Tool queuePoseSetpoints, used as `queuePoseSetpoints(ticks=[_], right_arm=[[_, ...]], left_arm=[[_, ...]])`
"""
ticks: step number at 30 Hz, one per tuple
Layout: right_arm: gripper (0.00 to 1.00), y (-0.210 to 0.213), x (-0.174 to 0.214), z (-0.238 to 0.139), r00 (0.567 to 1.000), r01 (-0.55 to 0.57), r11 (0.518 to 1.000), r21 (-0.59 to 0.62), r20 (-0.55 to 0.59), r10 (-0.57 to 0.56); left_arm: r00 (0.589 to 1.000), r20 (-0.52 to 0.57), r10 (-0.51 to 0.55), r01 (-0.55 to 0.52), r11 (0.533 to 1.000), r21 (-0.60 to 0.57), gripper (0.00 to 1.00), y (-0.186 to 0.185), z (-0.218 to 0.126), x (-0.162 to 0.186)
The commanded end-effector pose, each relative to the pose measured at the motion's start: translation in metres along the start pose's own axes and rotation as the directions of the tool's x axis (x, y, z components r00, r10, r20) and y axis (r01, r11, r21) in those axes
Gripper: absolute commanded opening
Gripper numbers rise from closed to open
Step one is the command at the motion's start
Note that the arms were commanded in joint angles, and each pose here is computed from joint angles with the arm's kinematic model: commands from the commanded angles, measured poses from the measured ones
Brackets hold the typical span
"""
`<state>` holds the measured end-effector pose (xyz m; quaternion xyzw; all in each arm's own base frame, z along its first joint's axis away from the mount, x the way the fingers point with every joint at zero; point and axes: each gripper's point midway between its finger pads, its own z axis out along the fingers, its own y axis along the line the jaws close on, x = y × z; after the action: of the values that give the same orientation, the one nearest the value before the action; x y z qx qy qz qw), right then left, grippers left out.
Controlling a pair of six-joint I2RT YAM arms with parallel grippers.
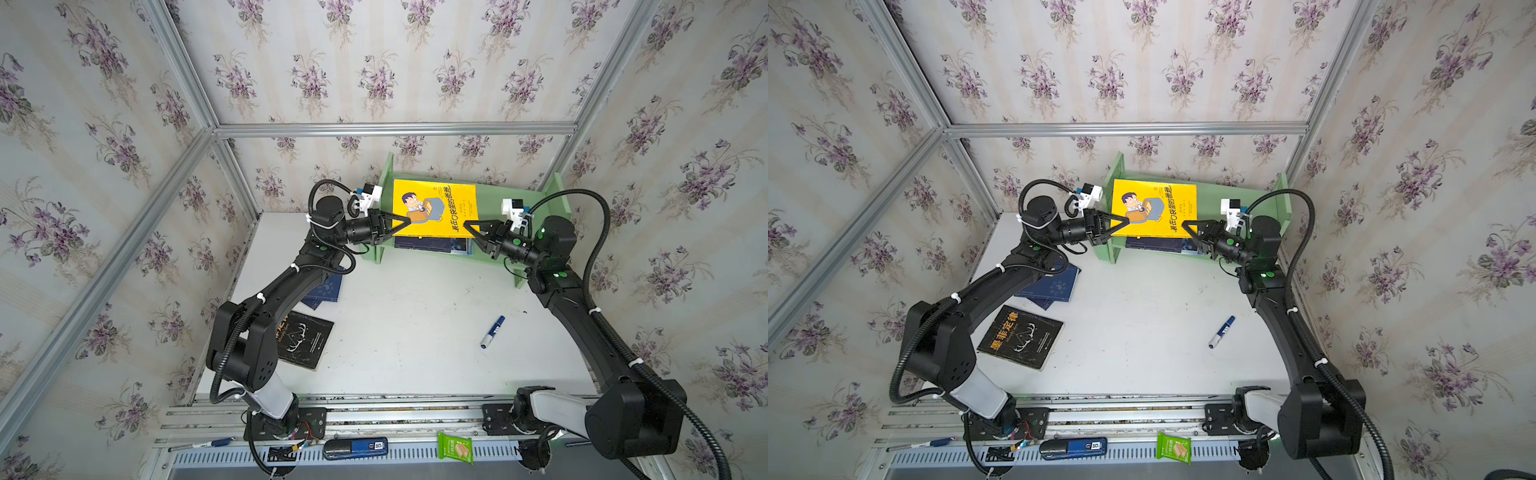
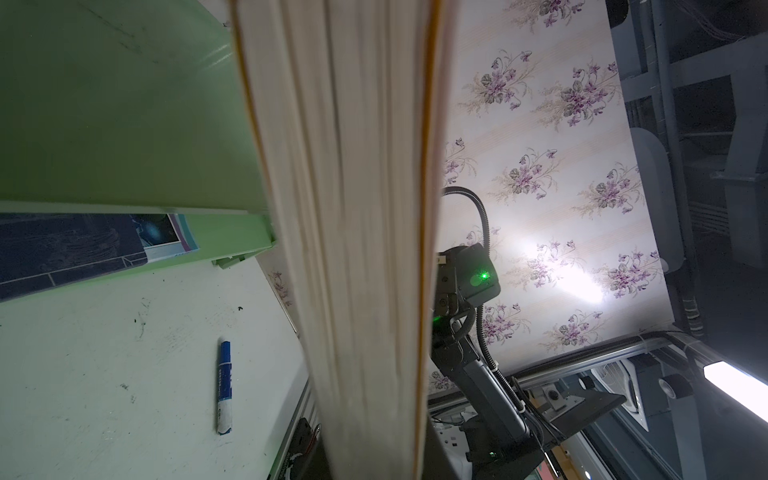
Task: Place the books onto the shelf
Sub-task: 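Push the yellow book with both grippers onto the shelf's top tier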
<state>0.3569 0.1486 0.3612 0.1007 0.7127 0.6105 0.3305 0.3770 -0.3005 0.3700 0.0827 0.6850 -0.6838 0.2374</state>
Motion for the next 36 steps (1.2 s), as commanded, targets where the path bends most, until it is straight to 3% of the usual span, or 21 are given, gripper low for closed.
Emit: queuePoseSetpoints(ticks=[1,6,13,18,19,26,31,36], right_arm=[[0.10,0.009,-0.008,-0.002,0.998,0.052,0.999,-0.005,0.036,-0.052],[0.05,0.012,-0.024,-0.006,0.990,0.053,0.998,0.028,0.131,-0.056],[0.03,0.019,-0.050,-0.006,0.970,0.048,0.998,0.044,0.237,-0.057],[0.04,0.024,-0.061,0.011,0.971,0.065,0.998,0.020,0.230,-0.068],[0.04,0.023,-0.061,0.016,0.972,0.074,0.997,0.028,0.221,-0.079],[0.04,0.010,-0.067,0.046,0.966,0.128,0.983,0.129,0.210,-0.154],[0.04,-0.005,-0.072,0.056,0.960,0.141,0.974,0.178,0.215,-0.178],[0.04,-0.014,-0.069,0.071,0.968,0.150,0.974,0.169,0.176,-0.180]], left_arm=[[0.996,0.046,0.078,-0.080,0.996,0.035,0.26,-0.019,0.000,-0.012],[0.993,0.108,0.051,-0.049,0.999,-0.021,0.43,-0.007,-0.002,-0.025],[0.976,0.210,0.053,-0.023,0.990,-0.140,0.51,0.018,-0.028,-0.037],[0.957,0.275,0.090,-0.026,0.973,-0.229,0.54,0.028,-0.055,-0.043],[0.953,0.284,0.101,-0.028,0.968,-0.250,0.59,0.031,-0.060,-0.044],[0.930,0.305,0.204,-0.071,0.915,-0.397,0.69,0.037,-0.089,-0.045],[0.912,0.308,0.271,-0.108,0.882,-0.459,0.82,0.042,-0.101,-0.044],[0.917,0.295,0.268,-0.101,0.873,-0.478,0.86,0.054,-0.102,-0.046]])
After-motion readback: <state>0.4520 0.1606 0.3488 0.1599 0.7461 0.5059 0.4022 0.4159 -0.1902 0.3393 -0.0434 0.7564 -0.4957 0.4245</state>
